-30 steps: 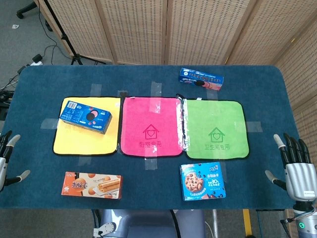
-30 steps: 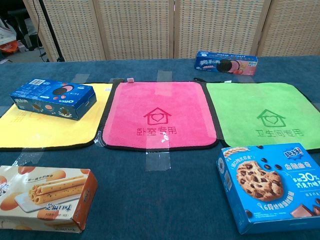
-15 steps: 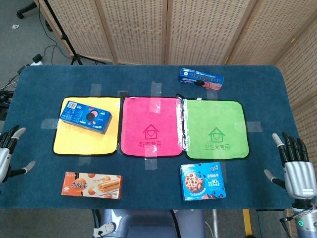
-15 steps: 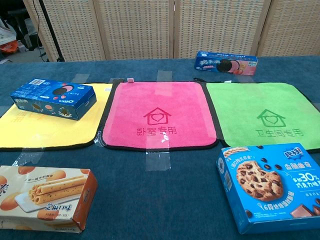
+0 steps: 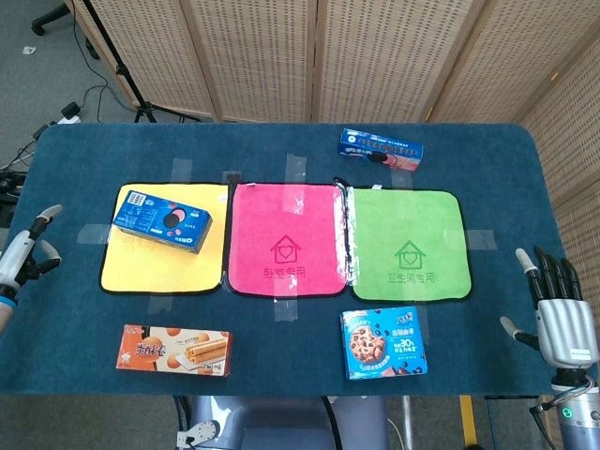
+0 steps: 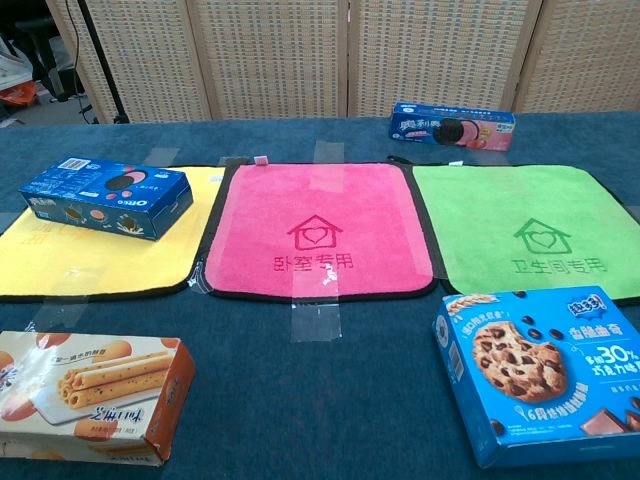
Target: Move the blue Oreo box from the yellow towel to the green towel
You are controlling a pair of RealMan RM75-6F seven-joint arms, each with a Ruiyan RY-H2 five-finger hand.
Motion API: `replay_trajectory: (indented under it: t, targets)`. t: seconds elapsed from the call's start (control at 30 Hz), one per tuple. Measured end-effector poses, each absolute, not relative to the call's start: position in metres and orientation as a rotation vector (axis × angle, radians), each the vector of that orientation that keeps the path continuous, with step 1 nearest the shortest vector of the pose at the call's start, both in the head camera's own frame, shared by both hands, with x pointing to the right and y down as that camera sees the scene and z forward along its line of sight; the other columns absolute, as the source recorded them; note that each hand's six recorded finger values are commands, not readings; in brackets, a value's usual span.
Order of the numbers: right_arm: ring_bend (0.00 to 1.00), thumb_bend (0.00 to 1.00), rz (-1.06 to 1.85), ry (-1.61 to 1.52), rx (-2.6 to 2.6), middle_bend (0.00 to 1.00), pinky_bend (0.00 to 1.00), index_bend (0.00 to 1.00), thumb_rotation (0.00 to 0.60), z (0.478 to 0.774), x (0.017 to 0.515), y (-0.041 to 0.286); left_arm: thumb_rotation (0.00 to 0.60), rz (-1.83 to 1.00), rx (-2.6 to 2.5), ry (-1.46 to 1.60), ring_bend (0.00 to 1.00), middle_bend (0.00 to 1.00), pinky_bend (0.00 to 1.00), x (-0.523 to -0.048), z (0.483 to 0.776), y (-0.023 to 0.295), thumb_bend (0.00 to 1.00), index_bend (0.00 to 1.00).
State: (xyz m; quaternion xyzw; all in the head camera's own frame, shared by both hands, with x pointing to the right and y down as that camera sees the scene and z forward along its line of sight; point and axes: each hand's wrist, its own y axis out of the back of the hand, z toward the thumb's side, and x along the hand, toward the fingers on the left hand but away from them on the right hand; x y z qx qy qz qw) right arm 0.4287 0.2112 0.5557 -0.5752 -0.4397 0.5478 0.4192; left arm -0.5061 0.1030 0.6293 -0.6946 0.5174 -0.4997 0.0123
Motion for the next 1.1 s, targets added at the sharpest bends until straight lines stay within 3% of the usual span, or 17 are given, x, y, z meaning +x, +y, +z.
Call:
replay_trajectory:
  t: [0.5, 0.87, 1.1]
  targets:
    - [0.0, 0.0, 1.429, -1.109, -1.436, 0.0, 0.0, 0.0, 0.6, 0.565, 0.439, 0.209, 0.6, -1.614, -2.282, 1.914, 0.0, 0.0, 0.0, -0.491, 0.684, 0.057, 1.0, 0.0]
    - [0.0, 0.0, 1.454, -1.12, -1.423, 0.0, 0.0, 0.0, 0.6, 0.568, 0.446, 0.207, 0.6, -1.62, -2.389, 2.118, 0.0, 0.0, 0.0, -0.46, 0.724, 0.038, 1.0, 0.0]
    - [0.0, 0.0, 1.459, -1.12, -1.423, 0.0, 0.0, 0.0, 0.6, 0.569, 0.446, 0.208, 0.6, -1.599, -2.471, 2.094, 0.0, 0.0, 0.0, -0.43, 0.739, 0.034, 1.0, 0.0]
